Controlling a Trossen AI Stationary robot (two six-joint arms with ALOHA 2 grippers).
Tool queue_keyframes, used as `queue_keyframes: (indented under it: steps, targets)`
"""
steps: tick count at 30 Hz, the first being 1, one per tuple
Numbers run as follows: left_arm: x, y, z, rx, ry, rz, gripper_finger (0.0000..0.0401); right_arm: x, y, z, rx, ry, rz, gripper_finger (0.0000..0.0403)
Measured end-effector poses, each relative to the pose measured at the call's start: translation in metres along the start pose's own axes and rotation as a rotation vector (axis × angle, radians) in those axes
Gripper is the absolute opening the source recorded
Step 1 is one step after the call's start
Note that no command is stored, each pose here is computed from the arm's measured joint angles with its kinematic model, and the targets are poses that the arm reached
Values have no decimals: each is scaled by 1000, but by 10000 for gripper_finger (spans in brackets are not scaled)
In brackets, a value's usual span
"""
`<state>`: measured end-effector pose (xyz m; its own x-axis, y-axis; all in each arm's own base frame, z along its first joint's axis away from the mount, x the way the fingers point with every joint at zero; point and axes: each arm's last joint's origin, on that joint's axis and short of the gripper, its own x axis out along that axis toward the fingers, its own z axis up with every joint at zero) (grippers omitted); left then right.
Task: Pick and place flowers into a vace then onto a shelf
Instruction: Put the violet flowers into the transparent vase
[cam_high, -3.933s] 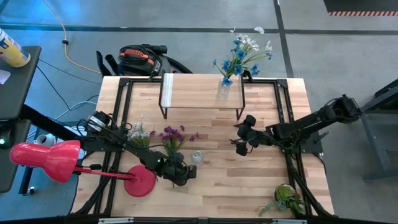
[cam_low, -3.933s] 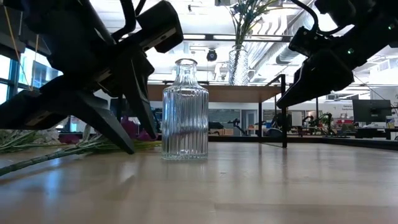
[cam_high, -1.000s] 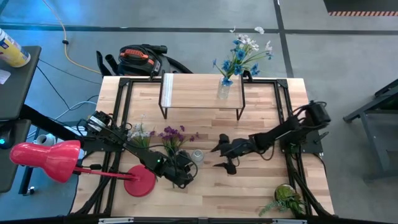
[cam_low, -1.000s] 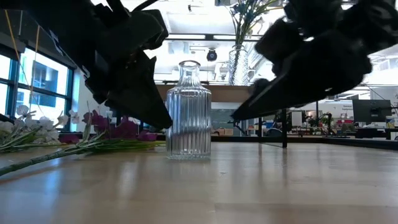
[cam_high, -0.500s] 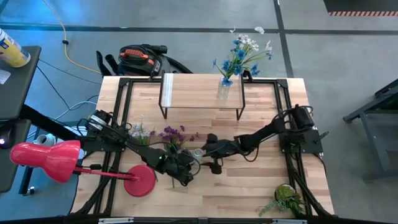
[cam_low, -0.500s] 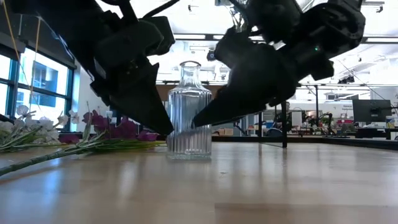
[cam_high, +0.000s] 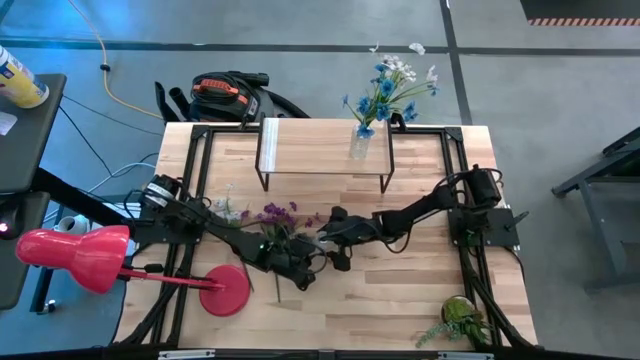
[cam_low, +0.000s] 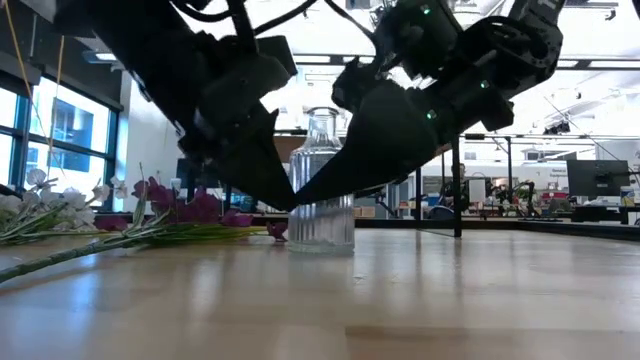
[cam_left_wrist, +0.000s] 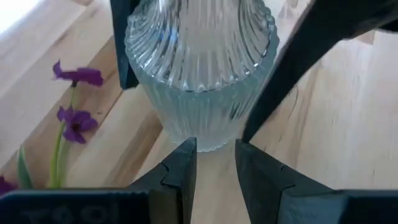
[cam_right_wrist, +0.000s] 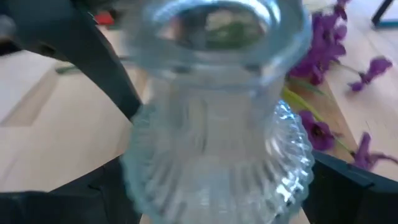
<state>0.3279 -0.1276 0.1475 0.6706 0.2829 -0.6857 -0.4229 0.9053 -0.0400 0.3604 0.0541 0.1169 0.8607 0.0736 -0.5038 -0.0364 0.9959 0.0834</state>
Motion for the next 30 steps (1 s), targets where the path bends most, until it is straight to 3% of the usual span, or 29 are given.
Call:
queue_keyframes:
  steps: [6,12,16,21,24,30]
  targets:
    - [0,0,5,16,13,-13,145,0,-10,-7,18,88,-31,332]
    - [-31,-9,15,-32,24,13,145,-1,-18,-13,98,160,-65,321]
    - [-55,-12,16,-127,21,93,145,-1,-19,-12,69,137,-46,285]
    - [-81,-20,0,-349,68,177,145,0,-19,-9,47,104,-45,265]
    - [-93,-22,-12,-463,29,224,145,0,-19,-9,63,99,-47,292]
    - [-77,-11,-16,-507,-48,308,145,0,-18,-4,66,47,-41,355]
